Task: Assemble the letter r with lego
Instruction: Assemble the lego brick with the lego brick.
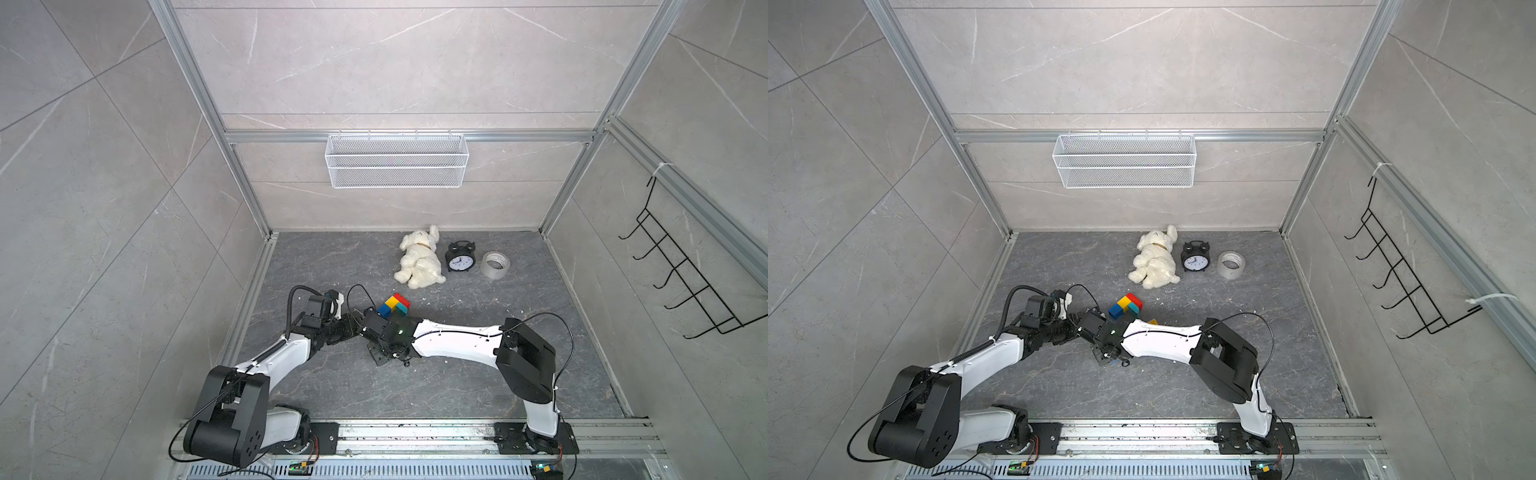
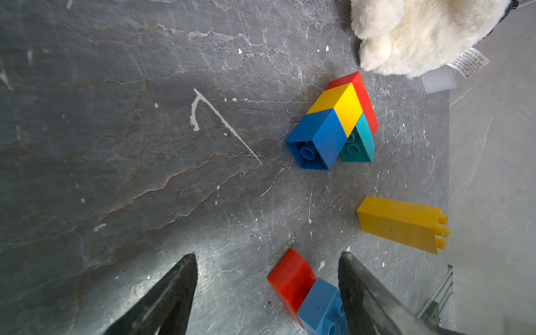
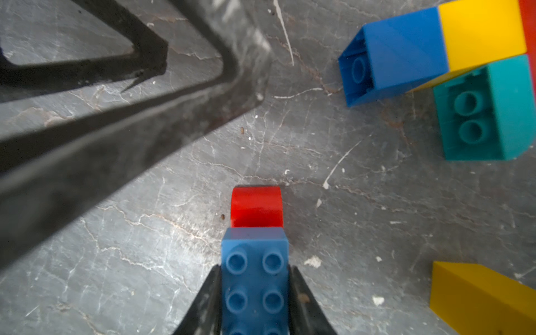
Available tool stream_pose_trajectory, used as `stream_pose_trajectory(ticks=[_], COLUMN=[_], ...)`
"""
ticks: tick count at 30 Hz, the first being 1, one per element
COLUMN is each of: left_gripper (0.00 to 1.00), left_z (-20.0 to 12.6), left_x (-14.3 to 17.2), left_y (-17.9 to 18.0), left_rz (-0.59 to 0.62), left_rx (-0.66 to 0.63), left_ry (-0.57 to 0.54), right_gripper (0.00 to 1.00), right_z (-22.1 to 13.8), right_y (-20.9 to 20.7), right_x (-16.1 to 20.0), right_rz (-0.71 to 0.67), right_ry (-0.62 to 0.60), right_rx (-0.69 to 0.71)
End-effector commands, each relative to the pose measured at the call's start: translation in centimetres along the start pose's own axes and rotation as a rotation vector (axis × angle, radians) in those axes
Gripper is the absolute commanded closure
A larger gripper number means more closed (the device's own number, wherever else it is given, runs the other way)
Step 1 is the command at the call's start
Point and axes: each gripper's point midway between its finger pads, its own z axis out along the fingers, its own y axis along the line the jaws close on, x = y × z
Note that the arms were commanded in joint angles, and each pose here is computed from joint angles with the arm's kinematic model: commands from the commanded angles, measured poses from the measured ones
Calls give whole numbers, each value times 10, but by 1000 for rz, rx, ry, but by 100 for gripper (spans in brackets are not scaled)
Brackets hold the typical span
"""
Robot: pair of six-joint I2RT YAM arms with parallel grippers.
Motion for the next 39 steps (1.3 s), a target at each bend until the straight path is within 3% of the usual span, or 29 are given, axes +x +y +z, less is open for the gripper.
stream_pose_trajectory(ticks=[1, 21, 32, 39], left_gripper=[21, 21, 21, 21], left_z=[1, 4, 7, 7], left_x=[-3, -4, -5, -4], left_y=[-7, -5, -5, -5], left_rz=[19, 12, 10, 8], left_rx=[32, 24, 28, 30], left_ry=[-4, -1, 9, 12], right_gripper=[71, 72, 72, 72], right_z=[10, 19, 3, 11], right_y=[-5, -15, -19, -15], right_x=[9, 30, 21, 28], right_rz=[10, 18, 47, 30], right_ry=[34, 109, 25, 77], right_rx=[43, 92, 81, 79])
